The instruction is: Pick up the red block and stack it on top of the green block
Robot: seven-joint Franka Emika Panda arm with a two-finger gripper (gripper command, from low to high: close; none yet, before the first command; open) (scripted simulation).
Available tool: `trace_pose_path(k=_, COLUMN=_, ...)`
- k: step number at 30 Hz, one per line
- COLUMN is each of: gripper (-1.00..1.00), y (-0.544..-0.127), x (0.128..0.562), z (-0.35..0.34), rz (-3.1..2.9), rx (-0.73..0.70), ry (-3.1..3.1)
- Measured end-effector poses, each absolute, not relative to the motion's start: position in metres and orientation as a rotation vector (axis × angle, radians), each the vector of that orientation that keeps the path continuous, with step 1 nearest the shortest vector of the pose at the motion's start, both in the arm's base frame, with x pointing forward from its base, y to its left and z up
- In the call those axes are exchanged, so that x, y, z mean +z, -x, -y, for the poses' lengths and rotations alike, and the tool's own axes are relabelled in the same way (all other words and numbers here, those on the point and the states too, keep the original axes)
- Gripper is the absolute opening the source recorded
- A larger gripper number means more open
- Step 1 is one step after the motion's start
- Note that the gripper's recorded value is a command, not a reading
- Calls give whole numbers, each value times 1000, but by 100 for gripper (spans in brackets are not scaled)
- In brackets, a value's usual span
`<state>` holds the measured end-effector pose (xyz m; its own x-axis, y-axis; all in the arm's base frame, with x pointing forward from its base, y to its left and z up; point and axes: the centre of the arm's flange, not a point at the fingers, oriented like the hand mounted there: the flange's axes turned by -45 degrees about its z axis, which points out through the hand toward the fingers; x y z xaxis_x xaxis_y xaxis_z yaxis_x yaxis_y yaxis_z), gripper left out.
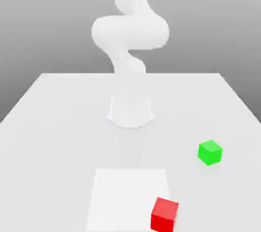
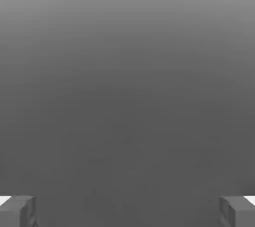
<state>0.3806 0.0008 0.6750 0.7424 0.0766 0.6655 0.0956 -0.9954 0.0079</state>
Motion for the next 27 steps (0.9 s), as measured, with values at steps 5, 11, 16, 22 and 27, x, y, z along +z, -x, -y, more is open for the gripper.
trace_pose_path(k=5, gripper=0, y=-440, x=592, z=-13, rz=472, rx=-887, ry=2913)
trace_pose_path(k=11, gripper=0, y=-485, x=484, z=-37, rz=838, rx=-641, ry=2877)
trace_pose_path(k=16, gripper=0, y=-501, x=391, z=-58, rz=1134, rx=-443, ry=2817)
trace_pose_path(k=22, gripper=0, y=-497, x=285, z=-77, rz=1491, rx=-201, ry=2709)
trace_pose_path(k=27, gripper=0, y=-485, x=209, z=-77, rz=1742, rx=-20, ry=2611)
